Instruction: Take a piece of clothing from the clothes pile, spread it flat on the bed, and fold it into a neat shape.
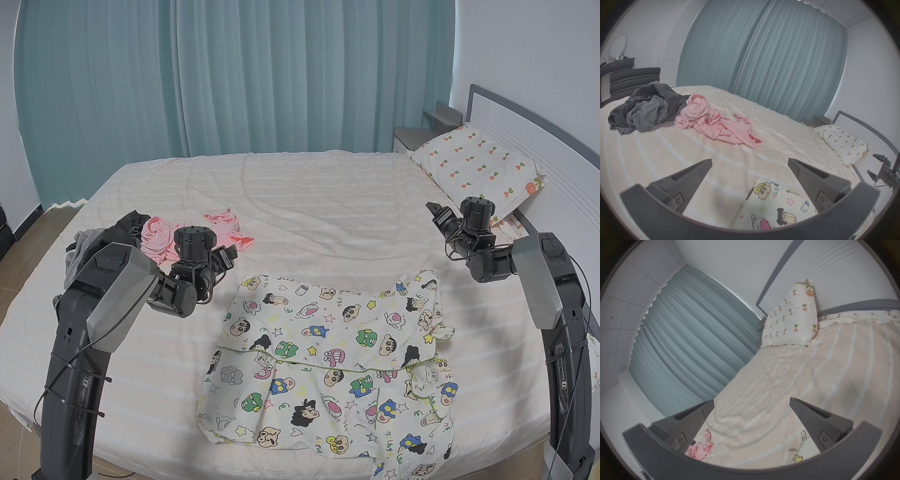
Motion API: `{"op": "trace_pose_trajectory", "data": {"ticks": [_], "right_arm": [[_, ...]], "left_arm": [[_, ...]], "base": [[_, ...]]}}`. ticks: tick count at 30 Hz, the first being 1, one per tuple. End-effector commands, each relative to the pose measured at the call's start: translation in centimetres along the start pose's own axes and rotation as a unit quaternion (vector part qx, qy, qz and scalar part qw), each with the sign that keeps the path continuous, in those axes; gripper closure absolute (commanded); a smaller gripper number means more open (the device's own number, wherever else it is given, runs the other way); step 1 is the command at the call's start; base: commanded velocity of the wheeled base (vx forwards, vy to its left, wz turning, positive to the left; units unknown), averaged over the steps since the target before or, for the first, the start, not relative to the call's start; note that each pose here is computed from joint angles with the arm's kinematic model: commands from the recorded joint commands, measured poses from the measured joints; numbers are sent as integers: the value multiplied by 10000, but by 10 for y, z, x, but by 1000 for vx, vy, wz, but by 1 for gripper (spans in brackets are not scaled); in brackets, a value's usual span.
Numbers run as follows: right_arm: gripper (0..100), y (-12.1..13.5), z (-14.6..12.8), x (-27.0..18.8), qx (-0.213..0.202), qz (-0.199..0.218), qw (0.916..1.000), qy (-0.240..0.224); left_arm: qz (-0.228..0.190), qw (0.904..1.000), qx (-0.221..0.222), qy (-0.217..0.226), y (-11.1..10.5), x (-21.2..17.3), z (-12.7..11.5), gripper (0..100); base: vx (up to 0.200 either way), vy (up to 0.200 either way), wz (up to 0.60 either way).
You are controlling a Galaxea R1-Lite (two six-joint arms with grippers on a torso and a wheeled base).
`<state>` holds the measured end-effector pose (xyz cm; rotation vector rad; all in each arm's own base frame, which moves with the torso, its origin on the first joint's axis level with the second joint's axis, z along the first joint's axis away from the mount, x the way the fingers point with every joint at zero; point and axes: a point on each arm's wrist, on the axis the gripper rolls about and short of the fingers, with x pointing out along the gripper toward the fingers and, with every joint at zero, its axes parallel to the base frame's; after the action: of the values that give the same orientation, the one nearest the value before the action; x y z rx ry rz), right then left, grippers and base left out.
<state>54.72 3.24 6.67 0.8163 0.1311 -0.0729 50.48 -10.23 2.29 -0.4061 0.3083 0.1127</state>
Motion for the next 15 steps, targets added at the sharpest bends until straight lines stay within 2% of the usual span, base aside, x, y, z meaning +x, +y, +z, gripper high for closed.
{"op": "trace_pose_trajectory", "data": {"ticks": [1, 5, 6, 8, 9, 11, 12, 15], "right_arm": [[0, 8, 10, -23, 122, -344, 9991, 213], [0, 12, 14, -83, 39, -394, 9952, 900], [0, 12, 13, -88, 38, -391, 9949, 927], [0, 19, 10, -132, 28, -268, 9946, 1006], [0, 19, 10, -132, 28, -268, 9946, 1006], [0, 19, 1, -180, -19, -161, 9936, 1121], [0, 20, 0, -183, -22, -145, 9935, 1127], [0, 20, -5, -241, -66, 19, 9939, 1098]], "left_arm": [[-235, 9991, -251, 251, -5, -46, 24, 0], [-935, 9868, -592, 1186, -10, -110, 17, 0], [-978, 9857, -592, 1241, -10, -115, 16, 0], [-1336, 9754, -566, 1658, -6, -156, 5, 0], [-1336, 9754, -566, 1658, -6, -156, 5, 0], [-1543, 9651, -472, 2061, 1, -192, -14, 0], [-1561, 9646, -469, 2073, 1, -194, -15, 0], [-1698, 9497, -751, 2521, 0, -234, -32, 0]], "base": [[0, 0, 0], [0, 0, 0], [0, 0, 0], [0, 0, 0], [0, 0, 0], [0, 0, 0], [0, 0, 0], [0, 0, 0]]}}
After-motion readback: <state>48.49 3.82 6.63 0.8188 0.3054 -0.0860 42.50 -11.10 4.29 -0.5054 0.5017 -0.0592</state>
